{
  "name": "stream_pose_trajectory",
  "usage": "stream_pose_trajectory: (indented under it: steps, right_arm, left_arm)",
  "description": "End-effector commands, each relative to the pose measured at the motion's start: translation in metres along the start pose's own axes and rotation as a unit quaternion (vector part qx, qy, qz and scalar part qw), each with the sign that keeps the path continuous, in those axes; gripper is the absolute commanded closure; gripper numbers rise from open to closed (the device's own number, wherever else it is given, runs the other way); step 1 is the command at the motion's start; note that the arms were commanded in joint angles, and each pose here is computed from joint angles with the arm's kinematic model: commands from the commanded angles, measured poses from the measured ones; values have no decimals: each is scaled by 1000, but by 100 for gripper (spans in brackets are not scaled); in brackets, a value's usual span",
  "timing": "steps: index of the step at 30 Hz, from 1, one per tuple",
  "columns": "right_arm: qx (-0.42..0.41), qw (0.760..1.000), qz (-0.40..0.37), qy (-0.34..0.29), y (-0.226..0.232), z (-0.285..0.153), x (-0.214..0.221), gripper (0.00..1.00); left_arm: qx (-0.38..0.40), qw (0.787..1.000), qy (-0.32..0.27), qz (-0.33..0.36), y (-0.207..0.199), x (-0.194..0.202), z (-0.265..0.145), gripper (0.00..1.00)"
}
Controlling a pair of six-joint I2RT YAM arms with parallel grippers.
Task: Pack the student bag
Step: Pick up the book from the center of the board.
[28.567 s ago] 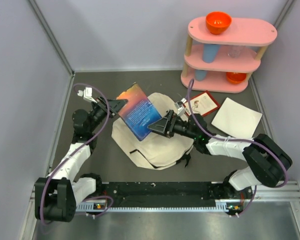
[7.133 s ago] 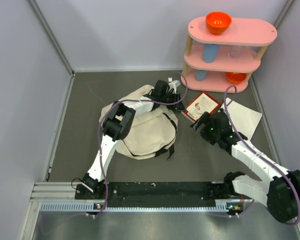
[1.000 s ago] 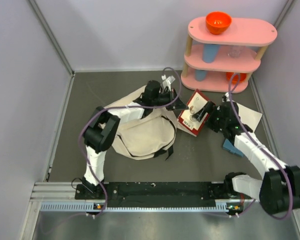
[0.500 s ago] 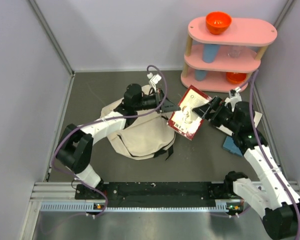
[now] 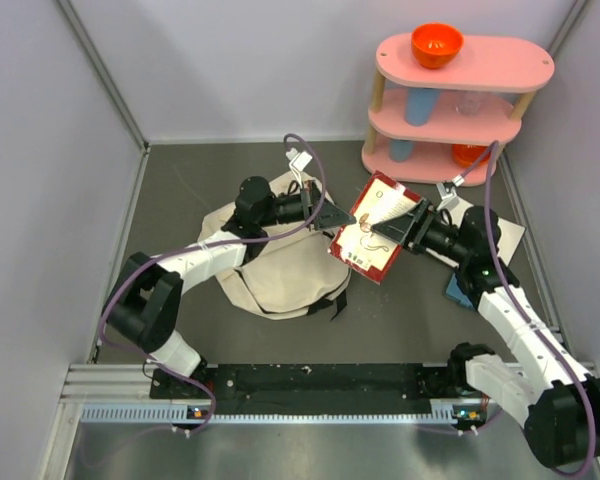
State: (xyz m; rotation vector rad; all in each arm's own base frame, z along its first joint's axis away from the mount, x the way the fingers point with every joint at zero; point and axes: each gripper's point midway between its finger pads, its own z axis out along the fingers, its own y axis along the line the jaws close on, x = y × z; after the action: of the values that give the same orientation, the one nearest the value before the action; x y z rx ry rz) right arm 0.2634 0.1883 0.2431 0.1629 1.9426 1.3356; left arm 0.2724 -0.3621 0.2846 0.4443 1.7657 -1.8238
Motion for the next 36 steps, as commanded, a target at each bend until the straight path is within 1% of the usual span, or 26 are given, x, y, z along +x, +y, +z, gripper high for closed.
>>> stream_pose_trajectory:
  steps: [1, 3, 4, 5, 6, 7, 8, 9, 10, 11, 12, 13, 14, 16, 17, 18, 21, 28, 29, 34, 36]
  right_arm:
    - [-77, 996, -34, -3, 34, -1, -4, 55]
    - [-87, 995, -41, -3, 40, -3, -4, 69]
    - [-89, 995, -44, -4, 41, -4, -5, 83]
    - [-93, 995, -47, -4, 42, -5, -5, 89]
    - [-96, 994, -51, -2, 44, -5, -4, 93]
    - [-98, 994, -54, 0, 45, -6, -4, 98]
    - [-106, 993, -59, 7, 49, -7, -2, 100]
    - [-111, 992, -62, 12, 51, -8, 0, 100]
    - [-116, 991, -66, 14, 53, -9, 0, 100]
    - [-125, 990, -67, 23, 55, -10, 4, 100]
    - [-133, 988, -71, 24, 58, -11, 4, 100]
    - [-143, 987, -75, 27, 61, -12, 5, 100]
    - [-154, 985, -69, 39, 64, -14, 9, 100]
    - [-182, 979, -85, 43, 74, -16, 10, 100]
    - [-194, 976, -82, 60, 76, -17, 14, 100]
    - [-208, 972, -92, 63, 81, -18, 14, 100]
    - [-241, 961, -96, 100, 90, -19, 23, 100]
    - [-263, 941, -117, 178, 94, -13, 42, 100]
    - [-265, 938, -133, 181, 94, -12, 43, 100]
    - [-273, 925, -156, 212, 94, -5, 52, 100]
    - [-278, 921, -152, 228, 93, -2, 54, 100]
  left_arm:
    - [68, 996, -18, 49, -37, -10, -7, 100]
    - [64, 997, -17, 48, -36, -8, -9, 100]
    - [50, 998, -14, 45, -28, -5, -9, 91]
    - [40, 998, -13, 46, -24, -4, -10, 79]
    - [26, 999, -13, 44, -19, -4, -11, 60]
    - [2, 998, -16, 53, -11, -3, -14, 49]
    - [-12, 998, -18, 57, -7, -3, -16, 33]
    - [-22, 997, -24, 66, -11, -4, -20, 26]
    - [-38, 995, -36, 91, -7, -10, -21, 21]
    - [-61, 994, -28, 81, 0, -6, -25, 11]
    - [-64, 993, -31, 95, -6, -10, -26, 5]
    - [-71, 991, -30, 111, -5, -11, -28, 2]
    - [-82, 990, -28, 108, -2, -11, -29, 2]
    - [-81, 989, -29, 118, -6, -15, -29, 2]
    - [-78, 990, -28, 118, -7, -16, -29, 2]
    - [-77, 990, -29, 119, -6, -18, -29, 2]
    - [-52, 991, -24, 123, -12, -20, -25, 2]
    - [19, 992, -12, 127, -38, -22, -21, 2]
    - [25, 991, -8, 128, -38, -20, -21, 2]
    - [62, 990, 16, 127, -46, -10, -22, 1]
    - [70, 990, 23, 121, -47, -6, -23, 9]
